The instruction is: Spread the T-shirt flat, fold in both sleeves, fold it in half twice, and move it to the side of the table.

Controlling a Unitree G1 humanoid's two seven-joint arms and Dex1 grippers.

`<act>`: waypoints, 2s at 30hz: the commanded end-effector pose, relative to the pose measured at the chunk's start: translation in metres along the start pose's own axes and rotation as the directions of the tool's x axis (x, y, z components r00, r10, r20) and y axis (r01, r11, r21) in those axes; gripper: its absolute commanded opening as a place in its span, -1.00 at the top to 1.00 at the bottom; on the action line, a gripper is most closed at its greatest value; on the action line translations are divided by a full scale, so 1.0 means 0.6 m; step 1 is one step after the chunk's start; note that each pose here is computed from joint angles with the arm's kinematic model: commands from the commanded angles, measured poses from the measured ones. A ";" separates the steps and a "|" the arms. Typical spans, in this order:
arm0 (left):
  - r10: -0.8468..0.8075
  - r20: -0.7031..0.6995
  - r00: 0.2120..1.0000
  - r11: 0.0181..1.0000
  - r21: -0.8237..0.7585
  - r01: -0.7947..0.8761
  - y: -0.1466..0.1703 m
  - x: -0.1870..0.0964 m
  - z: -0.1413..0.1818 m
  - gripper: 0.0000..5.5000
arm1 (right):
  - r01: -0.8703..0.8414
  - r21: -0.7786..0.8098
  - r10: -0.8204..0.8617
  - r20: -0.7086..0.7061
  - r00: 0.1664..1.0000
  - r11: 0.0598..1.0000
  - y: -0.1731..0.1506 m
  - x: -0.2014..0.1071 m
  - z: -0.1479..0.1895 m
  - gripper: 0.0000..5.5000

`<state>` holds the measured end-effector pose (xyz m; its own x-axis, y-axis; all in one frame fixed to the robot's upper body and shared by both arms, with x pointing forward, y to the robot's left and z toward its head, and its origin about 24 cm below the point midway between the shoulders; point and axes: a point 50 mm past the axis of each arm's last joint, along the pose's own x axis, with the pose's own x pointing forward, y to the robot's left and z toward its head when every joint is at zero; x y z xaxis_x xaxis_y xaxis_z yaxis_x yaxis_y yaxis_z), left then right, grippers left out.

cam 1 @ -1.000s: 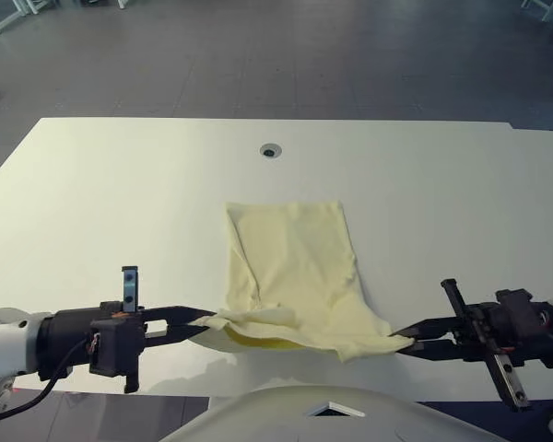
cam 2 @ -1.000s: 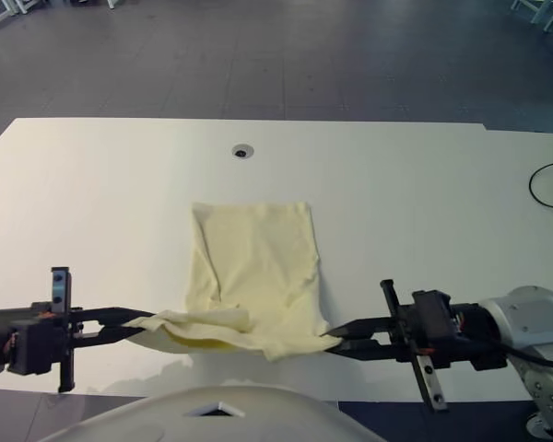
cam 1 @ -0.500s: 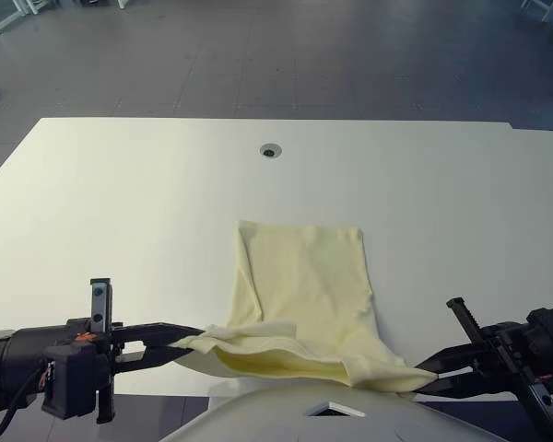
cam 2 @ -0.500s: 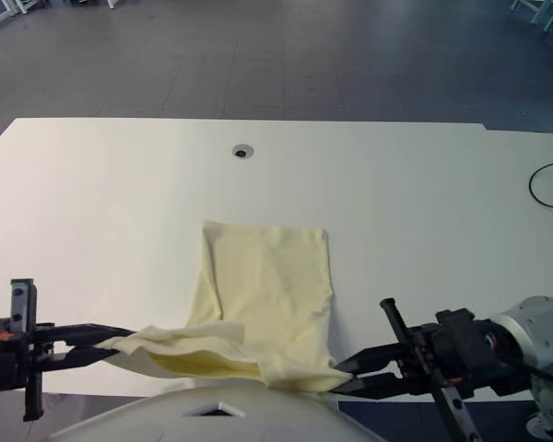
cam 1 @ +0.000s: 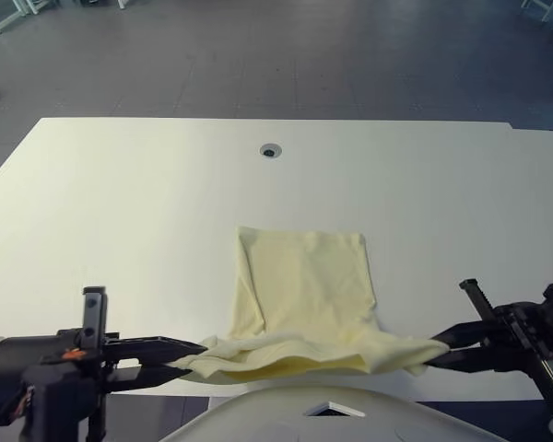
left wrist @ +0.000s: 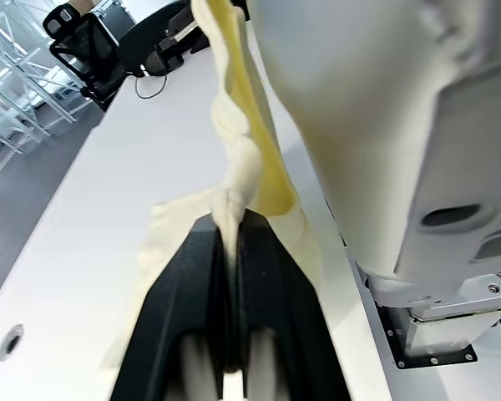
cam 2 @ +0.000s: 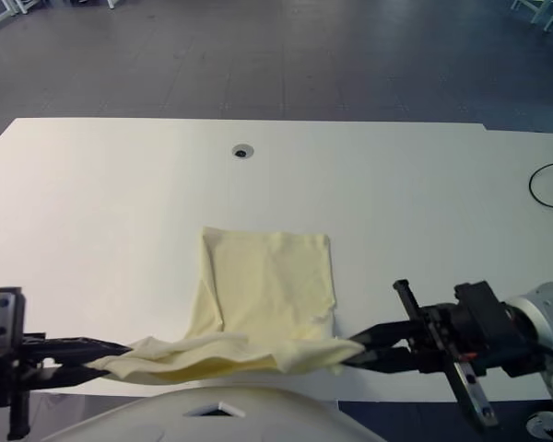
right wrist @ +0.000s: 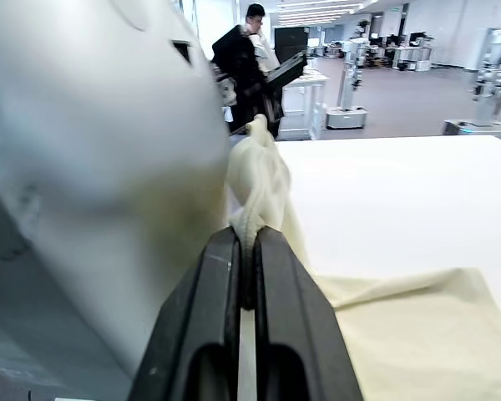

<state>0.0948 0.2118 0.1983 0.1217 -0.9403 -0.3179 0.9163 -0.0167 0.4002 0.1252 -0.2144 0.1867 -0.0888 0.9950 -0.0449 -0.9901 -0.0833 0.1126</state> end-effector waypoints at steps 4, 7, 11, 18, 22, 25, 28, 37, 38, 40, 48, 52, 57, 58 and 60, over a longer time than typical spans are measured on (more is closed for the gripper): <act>-0.008 -0.030 1.000 1.000 -0.021 0.007 0.047 0.026 -0.059 1.00 | 0.089 -0.019 -0.090 -0.076 0.993 0.996 -0.053 -0.015 -0.015 0.99; -0.013 -0.010 1.000 1.000 -0.019 0.013 0.069 0.033 -0.067 1.00 | 0.121 -0.026 -0.123 -0.095 0.988 0.992 -0.079 -0.023 -0.020 0.99; -0.042 -0.001 0.999 0.998 -0.043 0.042 0.101 0.046 -0.090 1.00 | 0.147 -0.028 -0.149 -0.125 0.981 0.989 -0.111 -0.030 -0.031 0.99; -0.059 -0.015 0.998 0.996 -0.073 0.058 0.154 0.072 -0.129 1.00 | 0.204 -0.019 -0.204 -0.193 0.960 0.979 -0.162 -0.044 -0.056 0.99; -0.047 -0.019 0.999 0.996 -0.080 0.045 0.177 0.078 -0.143 1.00 | 0.233 -0.024 -0.233 -0.215 0.948 0.972 -0.180 -0.051 -0.067 0.99; -0.029 -0.024 0.999 0.996 -0.081 0.027 0.195 0.083 -0.151 1.00 | 0.258 -0.030 -0.258 -0.216 0.942 0.966 -0.195 -0.055 -0.070 0.99; -0.026 -0.032 0.999 0.996 -0.085 0.023 0.208 0.090 -0.162 1.00 | 0.280 -0.033 -0.280 -0.216 0.935 0.959 -0.209 -0.056 -0.075 0.99; -0.010 -0.075 0.997 0.995 -0.103 0.002 0.235 0.109 -0.198 1.00 | 0.342 -0.038 -0.341 -0.242 0.908 0.939 -0.241 -0.065 -0.092 0.99; -0.009 -0.080 0.997 0.994 -0.106 0.000 0.236 0.111 -0.202 1.00 | 0.343 -0.038 -0.342 -0.251 0.906 0.938 -0.244 -0.065 -0.095 0.99; -0.002 -0.096 0.995 0.994 -0.110 -0.009 0.240 0.115 -0.213 1.00 | 0.350 -0.032 -0.346 -0.259 0.902 0.936 -0.249 -0.065 -0.102 0.99; 0.026 -0.136 0.990 0.988 -0.146 -0.046 0.249 0.145 -0.256 0.86 | 0.388 0.014 -0.367 -0.297 0.882 0.922 -0.270 -0.065 -0.135 0.99; 0.116 -0.149 0.982 0.981 -0.138 -0.137 0.266 0.158 -0.271 0.65 | 0.415 0.075 -0.378 -0.297 0.877 0.907 -0.283 -0.058 -0.149 0.99; 0.190 -0.155 0.970 0.971 -0.118 -0.209 0.279 0.158 -0.280 0.38 | 0.473 0.119 -0.425 -0.292 0.857 0.873 -0.295 -0.064 -0.158 0.67; 0.195 -0.157 0.968 0.970 -0.118 -0.214 0.279 0.157 -0.282 0.32 | 0.488 0.133 -0.437 -0.291 0.851 0.863 -0.297 -0.066 -0.160 0.61; 0.208 -0.162 0.965 0.967 -0.114 -0.227 0.279 0.154 -0.285 0.20 | 0.511 0.160 -0.456 -0.283 0.844 0.845 -0.301 -0.070 -0.162 0.50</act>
<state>0.3219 0.1783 0.0867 0.3492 -0.8643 -0.3620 0.9129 0.2267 0.3393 0.2915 -0.2450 0.0686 0.3143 0.8689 -0.3825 -0.8822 0.4161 0.2204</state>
